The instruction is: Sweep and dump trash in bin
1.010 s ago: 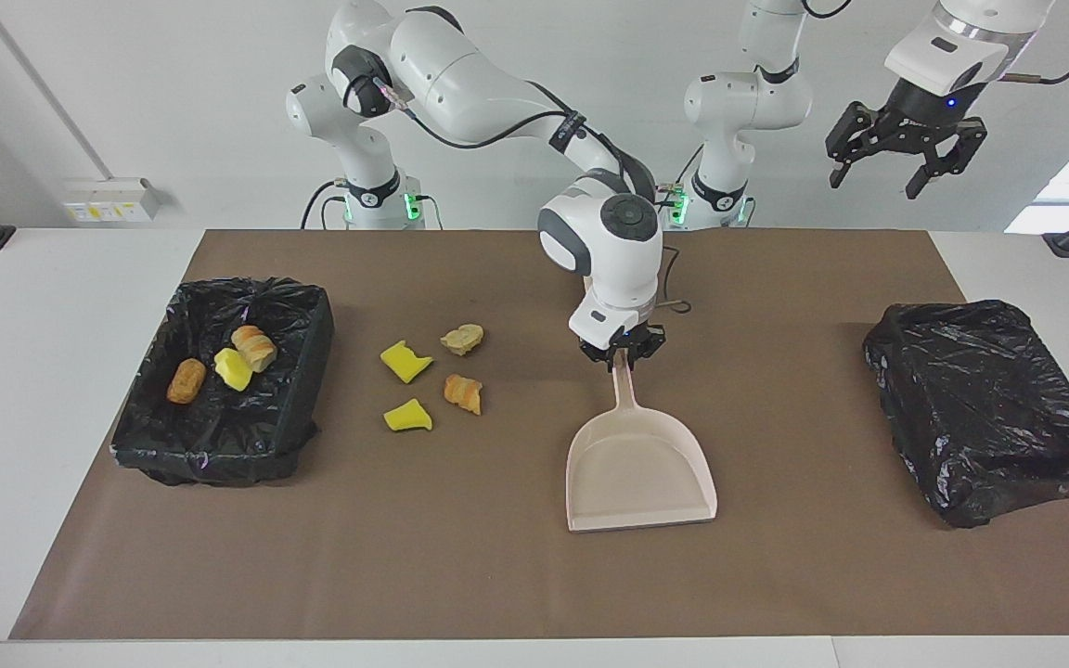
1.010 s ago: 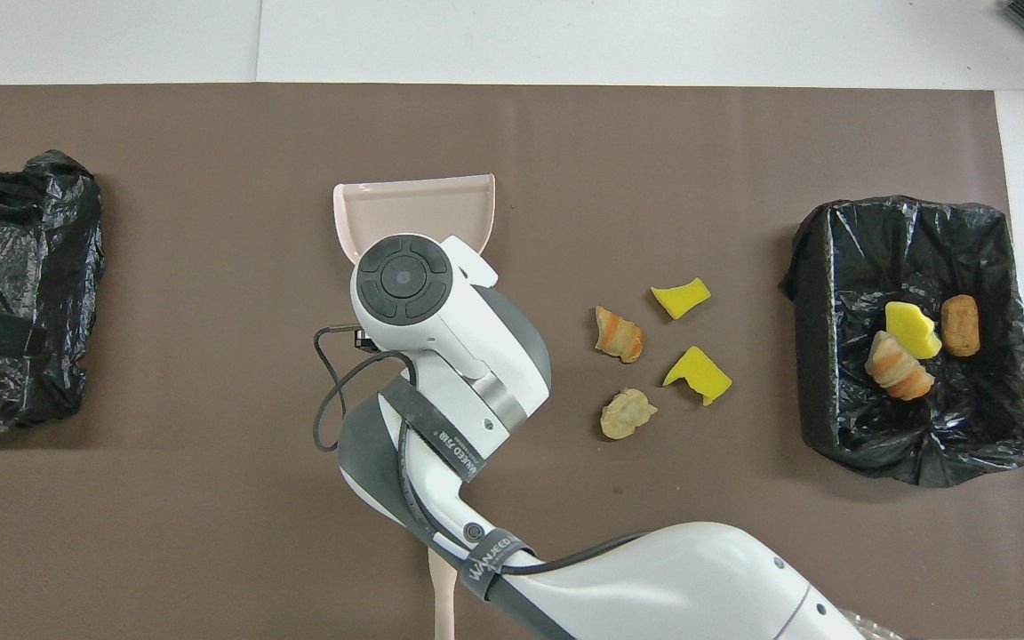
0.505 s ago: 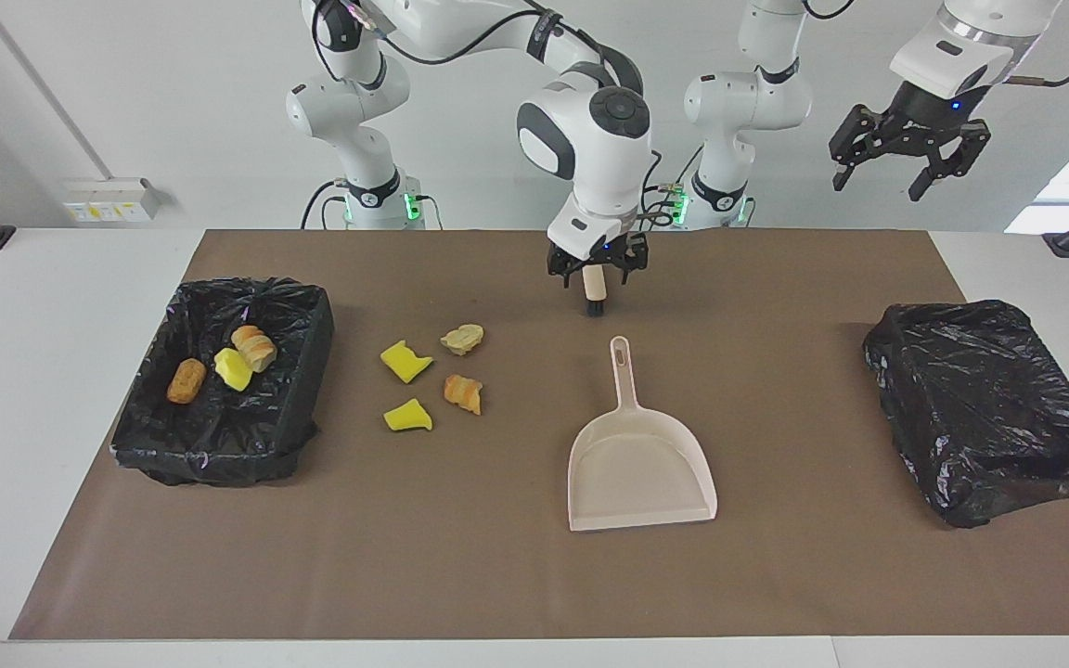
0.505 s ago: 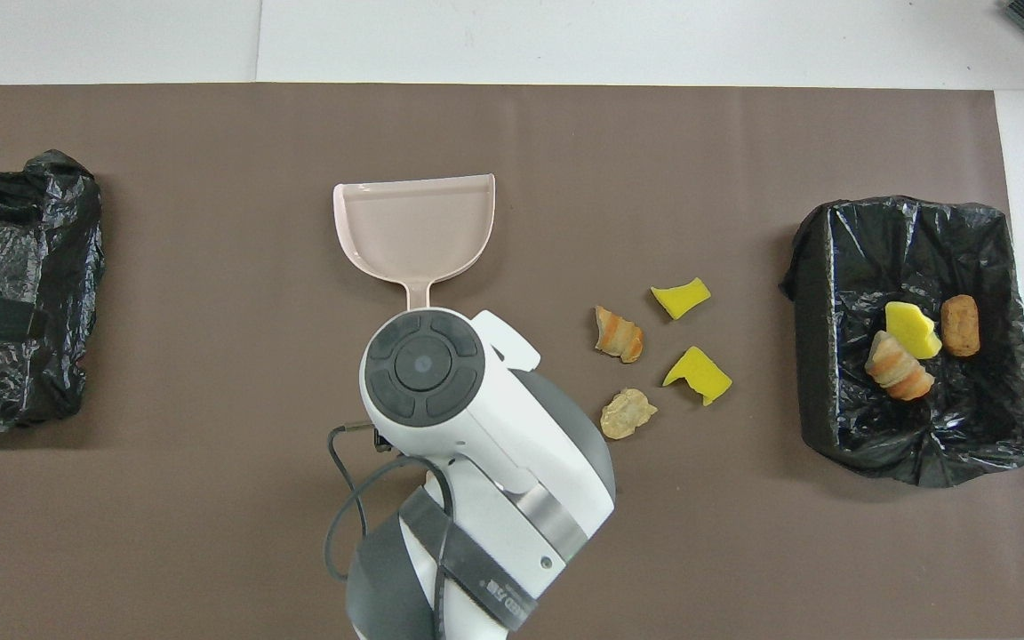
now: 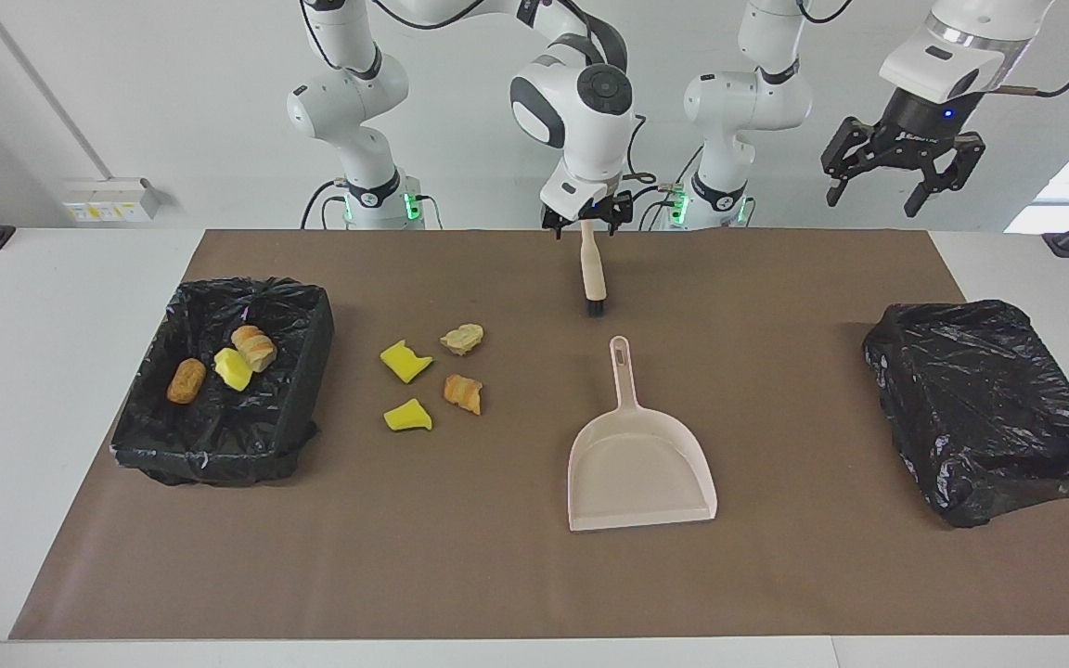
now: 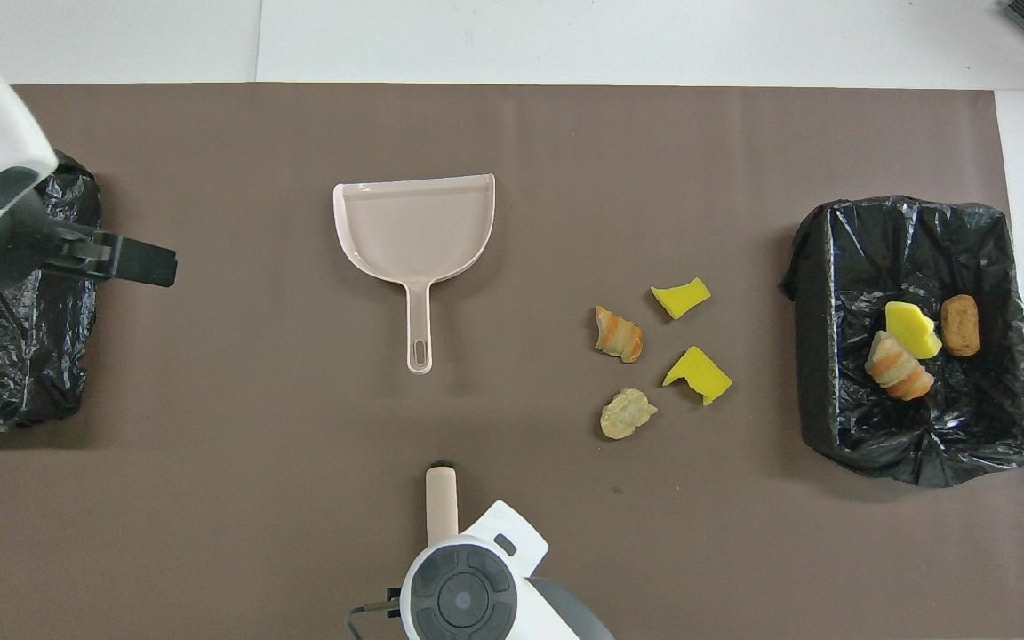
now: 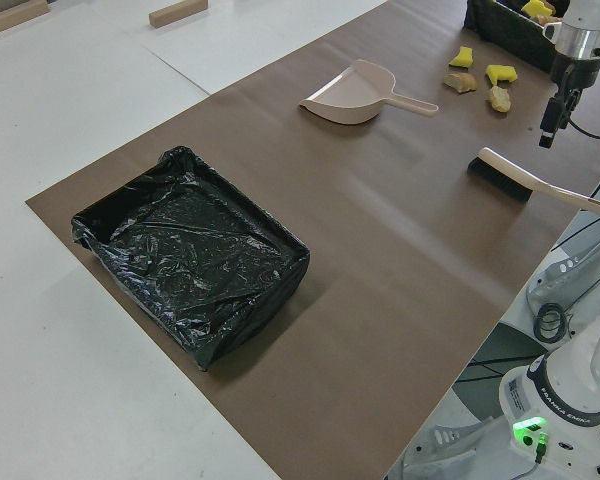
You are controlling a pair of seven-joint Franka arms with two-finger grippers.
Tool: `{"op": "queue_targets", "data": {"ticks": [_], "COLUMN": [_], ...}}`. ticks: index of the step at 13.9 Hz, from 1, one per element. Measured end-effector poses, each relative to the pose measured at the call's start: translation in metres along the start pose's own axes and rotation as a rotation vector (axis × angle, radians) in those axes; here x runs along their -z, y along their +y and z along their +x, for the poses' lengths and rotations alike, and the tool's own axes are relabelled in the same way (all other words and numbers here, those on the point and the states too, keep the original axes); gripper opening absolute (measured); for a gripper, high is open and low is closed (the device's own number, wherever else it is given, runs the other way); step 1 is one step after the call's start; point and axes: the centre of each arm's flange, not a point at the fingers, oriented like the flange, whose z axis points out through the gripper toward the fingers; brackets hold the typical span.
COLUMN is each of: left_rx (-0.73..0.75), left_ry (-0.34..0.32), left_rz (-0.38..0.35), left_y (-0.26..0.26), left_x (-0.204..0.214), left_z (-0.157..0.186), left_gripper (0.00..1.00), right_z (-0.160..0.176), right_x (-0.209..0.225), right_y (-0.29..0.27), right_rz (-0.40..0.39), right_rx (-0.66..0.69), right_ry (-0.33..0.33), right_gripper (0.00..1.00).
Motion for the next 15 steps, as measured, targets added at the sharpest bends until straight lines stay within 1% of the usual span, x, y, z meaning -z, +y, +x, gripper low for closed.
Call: {"op": "queue_targets", "data": {"ticks": [2,3,5,8,9,11,12,14,15], "left_rx": [0.010,0.016,0.014,0.012,0.014,0.013,0.013,0.027,0.048], "left_ry": [-0.008,-0.003,0.003,-0.024,-0.027,-0.036,-0.043,-0.037,-0.029], "left_rz": [-0.015,-0.025,-0.038,0.012,0.012,0.010,0.011,0.008,0.005], "left_y": [0.031,0.050,0.084,0.132,0.144,0.153,0.153,0.152,0.152], "left_x": [-0.045,-0.076,-0.135,-0.217,-0.238,-0.266,-0.274,-0.283,-0.287], "left_z": [0.018,0.026,0.030,0.031,0.030,0.025,0.021,0.017,0.016], "left_gripper": [1.00,1.00,1.00,1.00,1.00,1.00,1.00,1.00,1.00], "right_z": [-0.006,-0.011,-0.019,-0.024,-0.023,-0.024,-0.026,-0.032,-0.033], "right_x": [-0.018,-0.025,-0.033,-0.044,-0.046,-0.049,-0.051,-0.058,-0.061], "right_y": [0.003,0.001,-0.007,-0.013,-0.012,-0.011,-0.012,-0.015,-0.016], "right_rz": [0.023,0.041,0.062,0.061,0.058,0.053,0.053,0.058,0.056], "right_rx": [-0.027,-0.039,-0.059,-0.059,-0.061,-0.062,-0.058,-0.045,-0.042], "right_ry": [-0.017,-0.024,-0.008,-0.003,-0.004,-0.007,-0.005,0.005,0.005], "right_gripper": [1.00,1.00,1.00,1.00,1.00,1.00,1.00,1.00,0.96]}}
